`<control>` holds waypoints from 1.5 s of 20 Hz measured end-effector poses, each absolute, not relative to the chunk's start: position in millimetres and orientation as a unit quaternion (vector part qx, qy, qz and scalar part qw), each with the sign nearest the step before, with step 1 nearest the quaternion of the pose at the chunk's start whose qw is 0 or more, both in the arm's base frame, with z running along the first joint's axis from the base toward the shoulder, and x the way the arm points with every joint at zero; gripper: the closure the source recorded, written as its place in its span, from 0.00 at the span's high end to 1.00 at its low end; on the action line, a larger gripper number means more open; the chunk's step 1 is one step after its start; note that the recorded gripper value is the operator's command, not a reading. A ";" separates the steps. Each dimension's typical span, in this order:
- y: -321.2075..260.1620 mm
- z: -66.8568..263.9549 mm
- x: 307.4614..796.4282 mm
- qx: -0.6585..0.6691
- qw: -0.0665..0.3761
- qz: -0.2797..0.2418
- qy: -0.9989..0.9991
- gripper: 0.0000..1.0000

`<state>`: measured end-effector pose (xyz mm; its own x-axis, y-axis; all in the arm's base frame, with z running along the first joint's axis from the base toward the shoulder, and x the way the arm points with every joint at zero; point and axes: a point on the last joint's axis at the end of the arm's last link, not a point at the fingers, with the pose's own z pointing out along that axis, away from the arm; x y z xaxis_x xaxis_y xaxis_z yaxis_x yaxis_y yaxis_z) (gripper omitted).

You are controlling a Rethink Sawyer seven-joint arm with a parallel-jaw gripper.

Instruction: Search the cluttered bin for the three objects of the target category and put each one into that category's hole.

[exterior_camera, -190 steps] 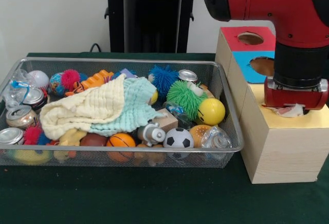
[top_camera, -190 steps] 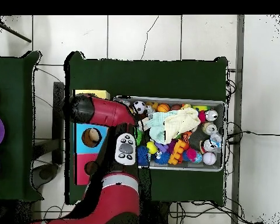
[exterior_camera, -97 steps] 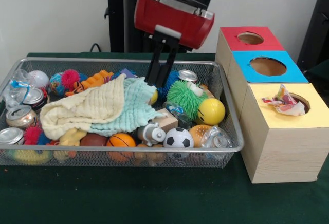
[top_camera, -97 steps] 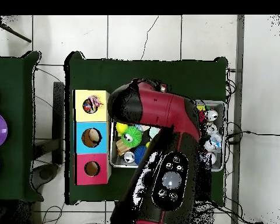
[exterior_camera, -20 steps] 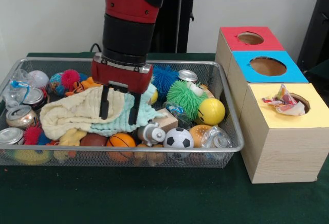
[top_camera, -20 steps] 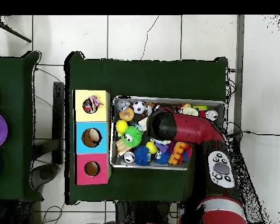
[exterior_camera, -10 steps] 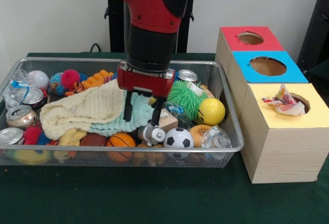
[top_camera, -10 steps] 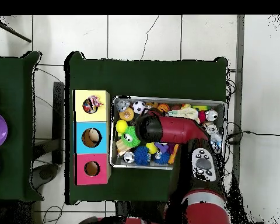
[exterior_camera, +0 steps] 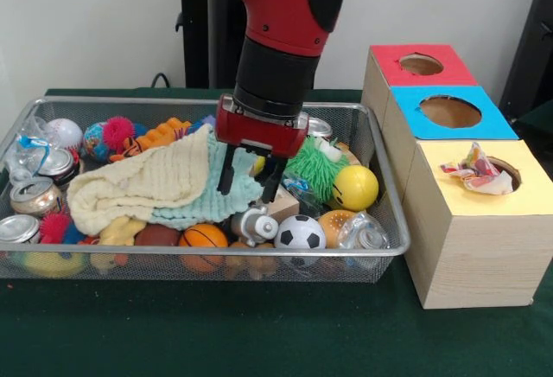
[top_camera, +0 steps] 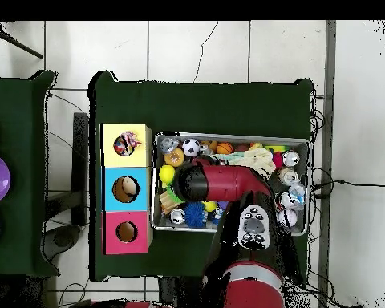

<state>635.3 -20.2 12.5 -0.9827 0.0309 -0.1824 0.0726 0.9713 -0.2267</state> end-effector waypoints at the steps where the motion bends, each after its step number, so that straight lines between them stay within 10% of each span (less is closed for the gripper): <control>1: -22.7 11.3 633.8 0.027 0.087 -0.119 0.989 1.00; 30: -104.4 -38.6 589.5 0.079 0.052 -0.154 0.984 1.00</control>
<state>589.5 -104.4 -38.6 -0.9823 0.1388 -0.1259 0.1707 0.9401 -0.2952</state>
